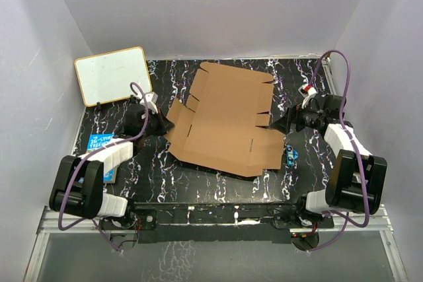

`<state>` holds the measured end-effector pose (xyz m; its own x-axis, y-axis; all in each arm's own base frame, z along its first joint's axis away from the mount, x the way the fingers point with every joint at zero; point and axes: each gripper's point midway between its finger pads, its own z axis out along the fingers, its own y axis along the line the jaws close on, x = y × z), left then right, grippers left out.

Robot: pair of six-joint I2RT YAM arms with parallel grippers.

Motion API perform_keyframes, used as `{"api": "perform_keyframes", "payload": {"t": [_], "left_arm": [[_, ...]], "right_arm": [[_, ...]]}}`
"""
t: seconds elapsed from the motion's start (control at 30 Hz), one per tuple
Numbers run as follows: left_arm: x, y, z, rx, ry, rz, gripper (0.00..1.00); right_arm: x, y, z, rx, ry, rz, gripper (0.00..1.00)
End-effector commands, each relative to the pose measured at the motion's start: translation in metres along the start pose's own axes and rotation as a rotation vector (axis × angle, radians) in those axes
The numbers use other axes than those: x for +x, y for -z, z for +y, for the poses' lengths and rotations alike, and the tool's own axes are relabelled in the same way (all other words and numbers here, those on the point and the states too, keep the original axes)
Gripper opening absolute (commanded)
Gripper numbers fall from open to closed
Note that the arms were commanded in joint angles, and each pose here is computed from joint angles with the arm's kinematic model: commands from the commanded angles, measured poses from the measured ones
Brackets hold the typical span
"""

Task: Fold the paper box

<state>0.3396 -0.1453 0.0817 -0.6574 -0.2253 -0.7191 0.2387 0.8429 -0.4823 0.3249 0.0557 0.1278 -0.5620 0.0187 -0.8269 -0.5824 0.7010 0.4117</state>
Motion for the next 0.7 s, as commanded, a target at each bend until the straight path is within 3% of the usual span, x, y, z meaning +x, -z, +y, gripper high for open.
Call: {"api": "perform_keyframes", "payload": {"t": [0.0,0.33,0.47,0.67], "left_arm": [[-0.019,0.007,-0.030,0.077,-0.070,-0.116,0.00],[-0.019,0.017,-0.034,0.101,-0.174,-0.208,0.00],[-0.020,0.020,-0.038,0.119,-0.184,-0.216,0.00],[-0.014,0.018,-0.041,0.153,-0.201,-0.204,0.00]], "right_arm": [[-0.023,-0.005,-0.005,-0.022,-0.046,-0.083,1.00],[-0.016,-0.027,-0.069,0.144,-0.285,-0.041,1.00],[-0.004,-0.045,-0.093,0.124,-0.379,0.020,0.86],[-0.006,-0.054,-0.089,0.043,-0.406,0.005,0.81]]}}
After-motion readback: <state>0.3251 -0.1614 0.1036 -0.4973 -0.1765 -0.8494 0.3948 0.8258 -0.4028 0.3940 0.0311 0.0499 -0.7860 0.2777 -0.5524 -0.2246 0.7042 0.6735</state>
